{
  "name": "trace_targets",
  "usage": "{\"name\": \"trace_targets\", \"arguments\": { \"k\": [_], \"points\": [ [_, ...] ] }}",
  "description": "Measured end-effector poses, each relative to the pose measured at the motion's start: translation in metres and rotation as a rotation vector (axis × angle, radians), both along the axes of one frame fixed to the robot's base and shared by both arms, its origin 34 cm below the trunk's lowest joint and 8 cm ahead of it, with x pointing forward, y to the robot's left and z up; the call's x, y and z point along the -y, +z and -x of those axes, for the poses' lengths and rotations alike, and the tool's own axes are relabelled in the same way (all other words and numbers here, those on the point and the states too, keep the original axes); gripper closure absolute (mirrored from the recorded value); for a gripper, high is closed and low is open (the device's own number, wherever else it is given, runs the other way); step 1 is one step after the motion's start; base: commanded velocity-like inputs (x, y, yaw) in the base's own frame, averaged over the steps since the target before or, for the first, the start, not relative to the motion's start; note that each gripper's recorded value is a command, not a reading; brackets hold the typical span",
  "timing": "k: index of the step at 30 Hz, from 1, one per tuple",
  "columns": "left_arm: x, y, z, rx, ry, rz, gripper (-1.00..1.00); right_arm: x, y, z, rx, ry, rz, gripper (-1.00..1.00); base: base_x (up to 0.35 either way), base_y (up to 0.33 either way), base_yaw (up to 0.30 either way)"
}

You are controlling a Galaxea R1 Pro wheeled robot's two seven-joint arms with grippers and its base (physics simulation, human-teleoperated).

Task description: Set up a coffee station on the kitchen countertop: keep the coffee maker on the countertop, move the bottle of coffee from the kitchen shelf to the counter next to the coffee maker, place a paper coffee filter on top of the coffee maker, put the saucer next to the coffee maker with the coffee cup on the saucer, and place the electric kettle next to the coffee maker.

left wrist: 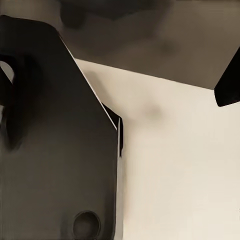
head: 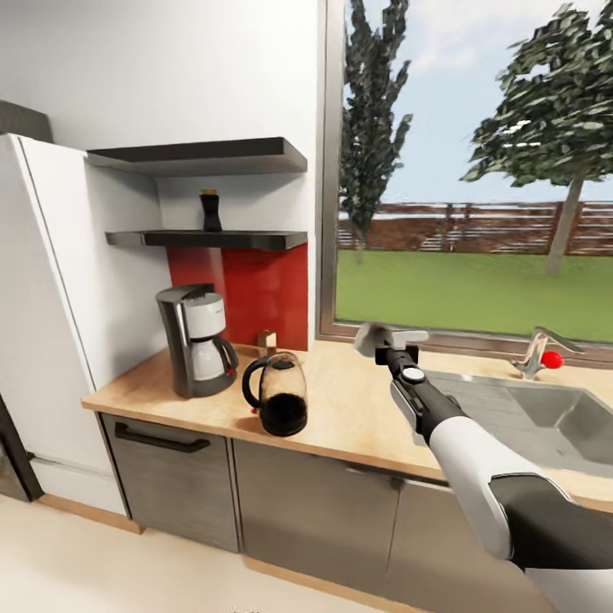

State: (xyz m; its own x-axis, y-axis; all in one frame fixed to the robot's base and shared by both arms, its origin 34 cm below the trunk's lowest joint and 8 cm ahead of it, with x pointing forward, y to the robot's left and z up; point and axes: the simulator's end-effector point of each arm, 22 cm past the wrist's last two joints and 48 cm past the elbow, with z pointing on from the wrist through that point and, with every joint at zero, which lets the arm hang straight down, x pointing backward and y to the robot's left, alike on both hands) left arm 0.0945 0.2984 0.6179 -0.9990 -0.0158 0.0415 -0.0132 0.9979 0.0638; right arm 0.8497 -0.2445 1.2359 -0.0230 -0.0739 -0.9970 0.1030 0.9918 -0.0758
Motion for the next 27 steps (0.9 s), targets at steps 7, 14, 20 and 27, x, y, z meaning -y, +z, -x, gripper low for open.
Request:
{"name": "trace_targets", "arguments": {
  "k": [7, 14, 20, 27],
  "points": [
    [-0.0007, 0.0, -0.0002, 0.001, 0.005, -0.001, -1.0, 0.0004, -0.0002, -0.0001, 0.0, 0.0, 0.0, 1.0, -0.068, -0.094, 0.143],
    [0.0003, 0.0, 0.0, 0.0, 0.003, 0.0, -1.0, 0.0005, 0.0, 0.0, 0.0, -0.001, 0.0, 1.0, -0.017, -0.143, 0.006],
    [0.0005, 0.0, -0.0006, 0.001, 0.003, 0.001, -1.0, 0.0005, 0.0, 0.0, 0.0, -0.001, 0.0, 1.0, -0.001, -0.258, 0.0],
    [0.0004, 0.0, -0.001, 0.002, 0.007, 0.0, -1.0, 0.0005, 0.0, 0.0, 0.0, -0.001, 0.0, 1.0, 0.0, -0.269, 0.0]
  ]
}}
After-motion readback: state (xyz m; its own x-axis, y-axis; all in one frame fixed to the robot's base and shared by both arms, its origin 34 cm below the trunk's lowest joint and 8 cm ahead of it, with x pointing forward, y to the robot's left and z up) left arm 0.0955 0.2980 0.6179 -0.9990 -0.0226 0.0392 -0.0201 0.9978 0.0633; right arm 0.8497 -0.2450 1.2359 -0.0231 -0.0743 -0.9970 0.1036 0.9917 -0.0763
